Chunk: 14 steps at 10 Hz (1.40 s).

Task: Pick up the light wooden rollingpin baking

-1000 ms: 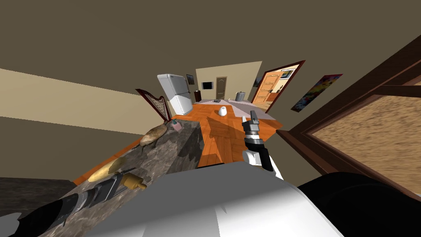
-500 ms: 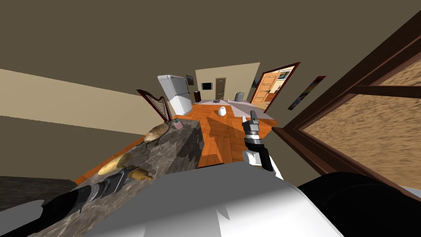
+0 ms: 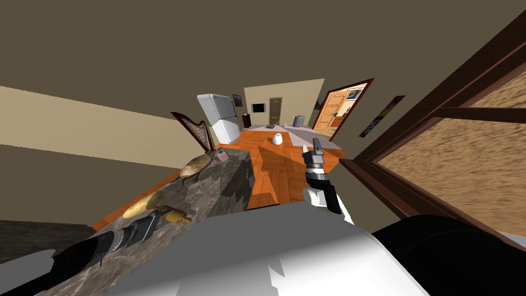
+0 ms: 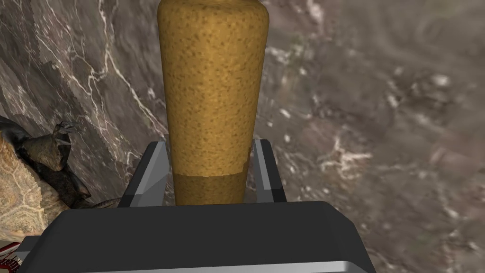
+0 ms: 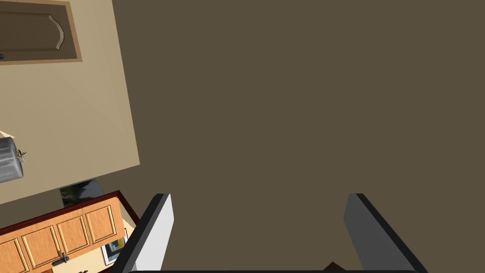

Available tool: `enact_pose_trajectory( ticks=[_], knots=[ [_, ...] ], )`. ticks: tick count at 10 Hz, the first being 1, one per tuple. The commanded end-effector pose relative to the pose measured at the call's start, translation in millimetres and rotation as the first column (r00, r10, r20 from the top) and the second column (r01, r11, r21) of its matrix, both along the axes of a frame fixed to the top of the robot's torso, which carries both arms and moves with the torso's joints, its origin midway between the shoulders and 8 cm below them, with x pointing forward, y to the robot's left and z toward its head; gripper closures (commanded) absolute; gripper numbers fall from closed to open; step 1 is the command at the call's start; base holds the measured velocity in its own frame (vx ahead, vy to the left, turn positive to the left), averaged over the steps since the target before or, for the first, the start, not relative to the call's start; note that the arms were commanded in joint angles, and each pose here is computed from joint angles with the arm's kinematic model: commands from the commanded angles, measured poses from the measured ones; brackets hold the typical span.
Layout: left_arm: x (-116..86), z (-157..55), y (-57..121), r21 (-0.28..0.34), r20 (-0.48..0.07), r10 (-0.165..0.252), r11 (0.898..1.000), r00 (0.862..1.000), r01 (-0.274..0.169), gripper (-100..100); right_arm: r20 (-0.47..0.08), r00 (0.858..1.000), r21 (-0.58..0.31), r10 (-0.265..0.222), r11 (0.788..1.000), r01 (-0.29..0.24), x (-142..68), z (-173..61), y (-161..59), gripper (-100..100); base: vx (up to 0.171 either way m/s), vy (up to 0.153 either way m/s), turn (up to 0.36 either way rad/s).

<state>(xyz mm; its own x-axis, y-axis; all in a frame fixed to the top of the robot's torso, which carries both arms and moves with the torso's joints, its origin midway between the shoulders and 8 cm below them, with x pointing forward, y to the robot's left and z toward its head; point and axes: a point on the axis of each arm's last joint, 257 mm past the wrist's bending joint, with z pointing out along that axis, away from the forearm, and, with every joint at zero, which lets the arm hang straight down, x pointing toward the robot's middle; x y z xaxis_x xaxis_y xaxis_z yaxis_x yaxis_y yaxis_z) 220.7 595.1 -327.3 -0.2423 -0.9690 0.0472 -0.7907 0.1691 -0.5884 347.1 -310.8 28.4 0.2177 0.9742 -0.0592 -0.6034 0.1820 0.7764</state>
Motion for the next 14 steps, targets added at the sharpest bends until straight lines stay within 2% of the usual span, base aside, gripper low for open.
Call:
enact_pose_trajectory(
  ticks=[1,4,5,6,7,8,9,10,11,12,13,14],
  knots=[
    [-11,-1,8.6,0.008,-0.001,-0.008,1.0,1.0,0.008,100,0.0,1.0,0.0,0.0,1.0,0.0,0,0,0,0,0.081,-0.027,0.047],
    [-39,-1,28.4,0.033,-0.001,-0.018,0.999,1.0,0.018,100,0.0,1.0,0.0,0.0,1.0,0.0,0,0,0,0,0.164,-0.032,0.045],
    [-44,0,26.8,0.016,-0.005,-0.026,1.0,1.0,0.026,100,0.0,1.0,0.0,0.0,1.0,0.0,0,0,0,0,0.103,-0.037,0.011],
    [-60,0,39.0,0.037,-0.007,-0.021,0.999,1.0,0.022,100,0.0,1.0,0.0,0.0,1.0,0.0,0,0,0,0,0.096,-0.048,0.035],
    [-61,1,33.8,0.017,-0.008,-0.034,0.999,0.999,0.034,100,0.0,1.0,0.0,0.0,1.0,0.0,0,0,0,0,0.09,-0.028,0.029],
    [-76,1,42.8,0.034,-0.006,-0.033,0.999,0.999,0.033,100,0.0,1.0,0.0,0.0,1.0,0.0,0,0,0,0,0.124,-0.029,0.025],
    [-80,3,39.6,0.015,-0.009,-0.041,0.999,0.999,0.041,100,0.0,1.0,0.0,0.0,1.0,0.0,0,0,0,0,0.103,-0.028,0.031],
    [-96,4,47.7,0.032,-0.008,-0.039,0.999,0.999,0.039,100,0.0,1.0,0.0,0.0,1.0,0.0,0,0,0,0,0.112,-0.036,0.026],
    [-99,5,45.8,0.017,-0.01,-0.044,0.999,0.999,0.044,100,0.0,1.0,0.0,0.0,1.0,0.0,0,0,0,0,0.09,-0.027,0.03],
    [-114,6,50.6,0.03,-0.007,-0.046,0.998,0.999,0.046,100,0.0,1.0,0.0,0.0,1.0,0.0,0,0,0,0,0.101,-0.022,0.021],
    [-119,8,49.2,0.014,-0.01,-0.049,0.999,0.999,0.049,100,0.0,1.0,0.0,0.0,1.0,0.0,0,0,0,0,0.091,-0.027,0.026],
    [-136,9,54.3,0.028,-0.008,-0.047,0.998,0.999,0.047,100,0.0,1.0,0.0,0.0,1.0,0.0,0,0,0,0,0.106,-0.04,0.023]
  ],
)
